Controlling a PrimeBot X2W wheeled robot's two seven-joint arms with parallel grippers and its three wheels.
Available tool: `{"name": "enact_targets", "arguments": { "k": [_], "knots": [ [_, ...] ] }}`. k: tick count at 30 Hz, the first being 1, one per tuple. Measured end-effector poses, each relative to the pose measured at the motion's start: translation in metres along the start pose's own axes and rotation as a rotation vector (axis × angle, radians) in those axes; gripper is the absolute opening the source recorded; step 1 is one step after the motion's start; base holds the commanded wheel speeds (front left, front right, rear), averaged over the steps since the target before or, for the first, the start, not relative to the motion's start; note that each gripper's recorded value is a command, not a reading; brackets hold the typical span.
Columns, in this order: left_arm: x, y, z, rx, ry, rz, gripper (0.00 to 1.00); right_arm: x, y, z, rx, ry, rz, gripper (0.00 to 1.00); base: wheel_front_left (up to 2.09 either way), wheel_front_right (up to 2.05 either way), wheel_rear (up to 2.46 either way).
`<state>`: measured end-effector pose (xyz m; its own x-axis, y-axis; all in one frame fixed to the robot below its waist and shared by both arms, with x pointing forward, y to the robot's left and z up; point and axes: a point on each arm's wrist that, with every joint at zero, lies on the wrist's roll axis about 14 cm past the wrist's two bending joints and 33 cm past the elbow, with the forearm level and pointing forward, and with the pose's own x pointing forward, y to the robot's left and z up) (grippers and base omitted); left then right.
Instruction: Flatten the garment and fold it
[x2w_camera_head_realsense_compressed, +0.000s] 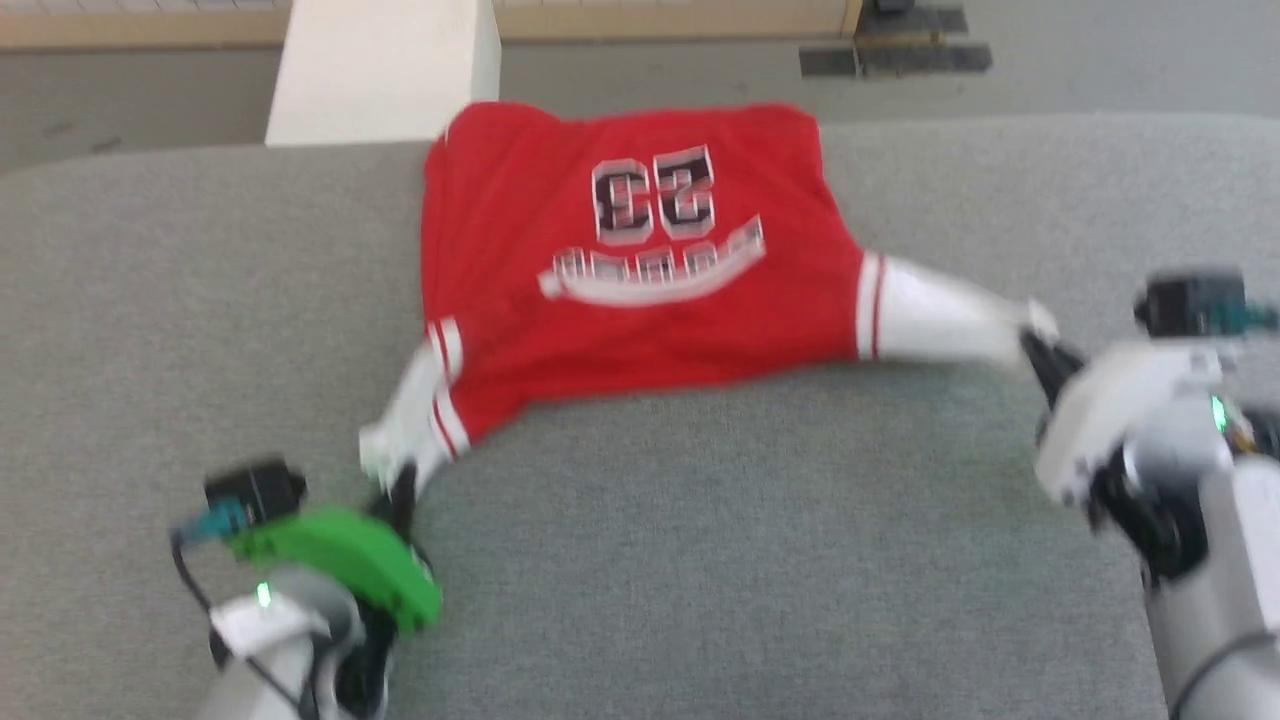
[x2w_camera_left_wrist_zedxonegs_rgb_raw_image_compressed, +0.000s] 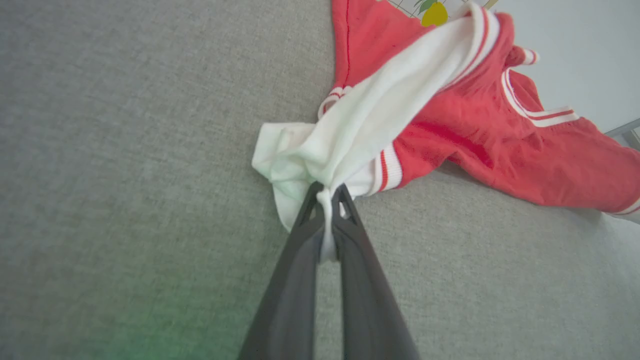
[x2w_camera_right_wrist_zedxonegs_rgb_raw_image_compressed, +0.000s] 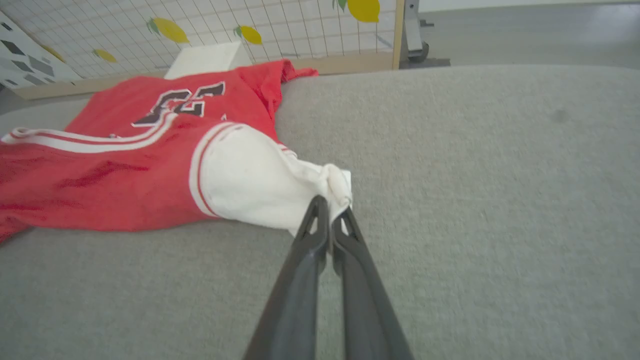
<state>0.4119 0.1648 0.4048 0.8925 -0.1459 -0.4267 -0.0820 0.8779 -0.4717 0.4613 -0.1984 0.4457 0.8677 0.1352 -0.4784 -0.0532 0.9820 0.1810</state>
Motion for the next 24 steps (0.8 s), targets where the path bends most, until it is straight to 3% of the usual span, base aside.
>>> {"name": "enact_targets", "arguments": {
  "k": [15, 24],
  "knots": [
    [-0.084, 0.029, -0.037, -0.082, 0.009, 0.138, 0.0, -0.115, -0.032, -0.1, 0.081, 0.251, -0.182, 0.0, 0.0, 0.0, 0.0],
    [-0.093, 0.03, -0.038, -0.094, -0.004, 0.146, 0.0, -0.135, -0.031, -0.16, 0.164, 0.415, -0.173, 0.0, 0.0, 0.0, 0.0]
  ]
}}
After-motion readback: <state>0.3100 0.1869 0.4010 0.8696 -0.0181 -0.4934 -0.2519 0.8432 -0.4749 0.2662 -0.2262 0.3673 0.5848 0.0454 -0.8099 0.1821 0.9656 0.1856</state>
